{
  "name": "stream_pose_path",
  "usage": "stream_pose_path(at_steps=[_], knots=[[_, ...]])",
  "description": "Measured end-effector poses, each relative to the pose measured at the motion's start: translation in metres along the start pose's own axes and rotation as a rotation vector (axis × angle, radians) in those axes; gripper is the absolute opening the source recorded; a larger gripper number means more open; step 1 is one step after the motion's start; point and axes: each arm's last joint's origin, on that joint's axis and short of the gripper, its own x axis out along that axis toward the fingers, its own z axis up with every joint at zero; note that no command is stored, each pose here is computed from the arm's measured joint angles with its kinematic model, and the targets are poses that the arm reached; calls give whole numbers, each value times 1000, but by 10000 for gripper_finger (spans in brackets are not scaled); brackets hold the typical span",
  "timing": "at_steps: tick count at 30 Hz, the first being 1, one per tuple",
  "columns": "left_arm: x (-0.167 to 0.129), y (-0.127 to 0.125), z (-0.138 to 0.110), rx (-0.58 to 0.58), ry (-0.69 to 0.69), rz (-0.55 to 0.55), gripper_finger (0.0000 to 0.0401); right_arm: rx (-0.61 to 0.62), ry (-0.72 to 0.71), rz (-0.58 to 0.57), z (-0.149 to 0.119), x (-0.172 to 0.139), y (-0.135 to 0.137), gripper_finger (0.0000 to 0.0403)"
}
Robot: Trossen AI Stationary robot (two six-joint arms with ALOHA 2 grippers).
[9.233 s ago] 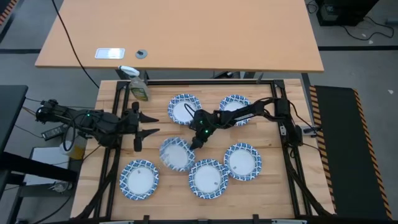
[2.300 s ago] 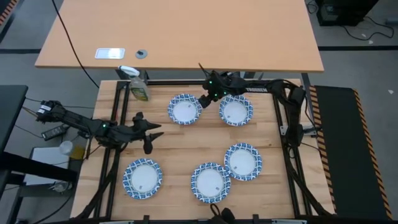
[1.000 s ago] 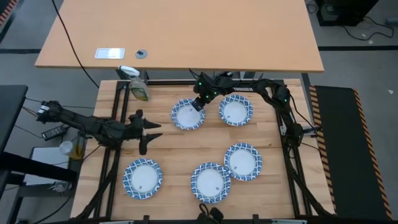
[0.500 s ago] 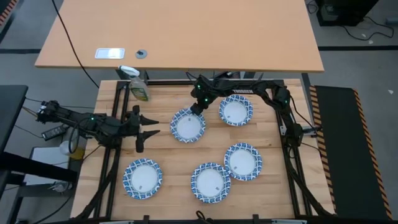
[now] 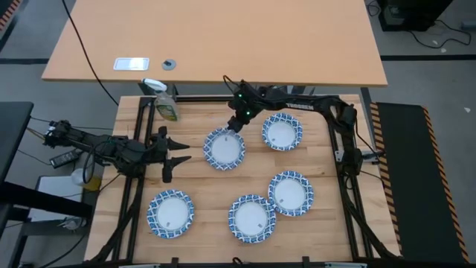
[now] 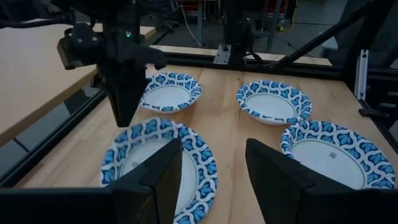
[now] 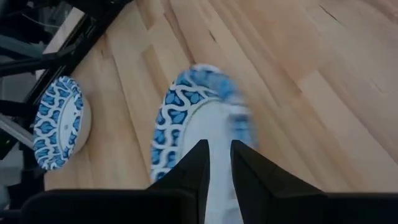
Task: Nest bowls inside each other
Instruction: Stack the blue patterned bowl on top of the blue patterned bowl
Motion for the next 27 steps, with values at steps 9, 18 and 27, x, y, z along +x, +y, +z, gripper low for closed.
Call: stream_pose_path(at_steps=[9, 18, 27], knots=[[0, 0, 0, 0, 0, 0, 181, -70, 6, -56, -11, 15, 29, 75], [0, 0, -2, -34, 15, 2, 181, -342, 71, -505, -24, 11, 27, 122], [2, 4, -1, -45, 9, 31, 181, -306, 119, -504, -29, 31, 7, 260]])
